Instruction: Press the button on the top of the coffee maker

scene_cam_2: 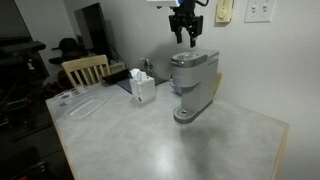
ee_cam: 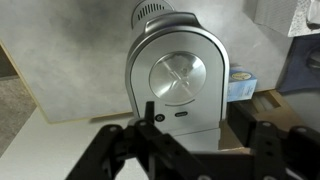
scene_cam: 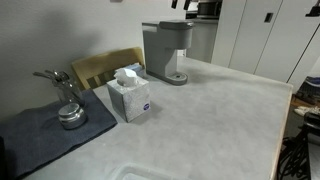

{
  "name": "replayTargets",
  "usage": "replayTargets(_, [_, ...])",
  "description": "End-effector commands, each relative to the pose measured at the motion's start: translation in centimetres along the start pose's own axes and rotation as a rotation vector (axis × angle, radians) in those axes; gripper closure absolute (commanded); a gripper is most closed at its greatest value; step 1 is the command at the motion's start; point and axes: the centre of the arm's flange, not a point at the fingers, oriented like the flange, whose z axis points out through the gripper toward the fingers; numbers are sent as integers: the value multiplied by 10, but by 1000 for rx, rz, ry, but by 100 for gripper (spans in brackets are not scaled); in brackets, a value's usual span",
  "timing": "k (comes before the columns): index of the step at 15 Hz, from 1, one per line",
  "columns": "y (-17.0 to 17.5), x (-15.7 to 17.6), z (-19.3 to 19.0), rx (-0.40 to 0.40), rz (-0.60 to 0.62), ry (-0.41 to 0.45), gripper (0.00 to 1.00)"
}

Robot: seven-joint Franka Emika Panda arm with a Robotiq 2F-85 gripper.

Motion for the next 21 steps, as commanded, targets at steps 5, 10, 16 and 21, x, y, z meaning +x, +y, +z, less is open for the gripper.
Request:
replayTargets(5, [9,15,10,-34,-27,-11,82])
replayTargets(10, [13,9,17,-129,-52,-33,100])
replayTargets(16, [12,6,19,-129,-55,-57,100])
replayTargets(21, [5,3,22,-81,-48,-89,100])
